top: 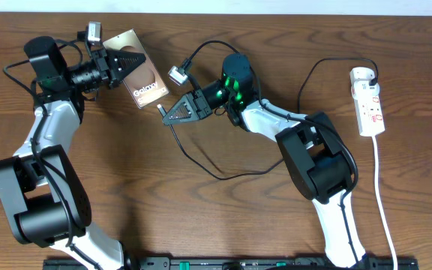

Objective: Plug charger to phone and switch on socket

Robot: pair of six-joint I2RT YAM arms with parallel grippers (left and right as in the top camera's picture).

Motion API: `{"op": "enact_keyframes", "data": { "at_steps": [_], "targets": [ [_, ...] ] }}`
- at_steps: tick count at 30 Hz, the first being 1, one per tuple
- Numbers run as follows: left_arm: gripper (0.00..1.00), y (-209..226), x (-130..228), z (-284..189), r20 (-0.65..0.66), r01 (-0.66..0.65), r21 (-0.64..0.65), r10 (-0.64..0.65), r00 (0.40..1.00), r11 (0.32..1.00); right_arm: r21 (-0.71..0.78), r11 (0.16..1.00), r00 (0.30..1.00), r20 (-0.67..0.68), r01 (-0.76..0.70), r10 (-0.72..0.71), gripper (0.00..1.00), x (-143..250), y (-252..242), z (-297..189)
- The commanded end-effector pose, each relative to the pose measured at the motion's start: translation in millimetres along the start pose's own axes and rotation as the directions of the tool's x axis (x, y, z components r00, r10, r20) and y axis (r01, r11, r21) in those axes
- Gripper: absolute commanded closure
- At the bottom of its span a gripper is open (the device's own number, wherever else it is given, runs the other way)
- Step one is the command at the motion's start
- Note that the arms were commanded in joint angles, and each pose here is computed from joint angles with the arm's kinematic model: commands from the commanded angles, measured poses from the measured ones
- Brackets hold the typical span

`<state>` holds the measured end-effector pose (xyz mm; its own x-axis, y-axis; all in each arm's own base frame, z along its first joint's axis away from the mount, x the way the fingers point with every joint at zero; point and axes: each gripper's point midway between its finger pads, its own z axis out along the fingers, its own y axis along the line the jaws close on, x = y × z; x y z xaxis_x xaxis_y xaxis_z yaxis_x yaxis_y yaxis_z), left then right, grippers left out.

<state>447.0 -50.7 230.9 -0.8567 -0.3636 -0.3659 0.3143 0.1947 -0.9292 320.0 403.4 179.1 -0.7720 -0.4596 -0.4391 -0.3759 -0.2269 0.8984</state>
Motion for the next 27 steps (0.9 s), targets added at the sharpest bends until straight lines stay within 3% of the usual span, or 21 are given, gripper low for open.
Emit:
{"op": "enact_keyframes", "data": {
  "at_steps": [1,27],
  "targets": [
    [0.92,-11.5,0.7,-2.1,-0.023,-0.018,0.027,0.019,1.000,0.999,-0.006,1.000,1.000,-0.013,0.003,-0.003,0.96,0.1,5.4,1.8],
    [0.92,-18.5,12.6,11.7,-0.080,-0.017,0.061,0.022,0.997,0.998,0.001,1.000,1.000,0.000,0.024,-0.024,0.96,-2.8,5.6,-5.1]
  ]
}}
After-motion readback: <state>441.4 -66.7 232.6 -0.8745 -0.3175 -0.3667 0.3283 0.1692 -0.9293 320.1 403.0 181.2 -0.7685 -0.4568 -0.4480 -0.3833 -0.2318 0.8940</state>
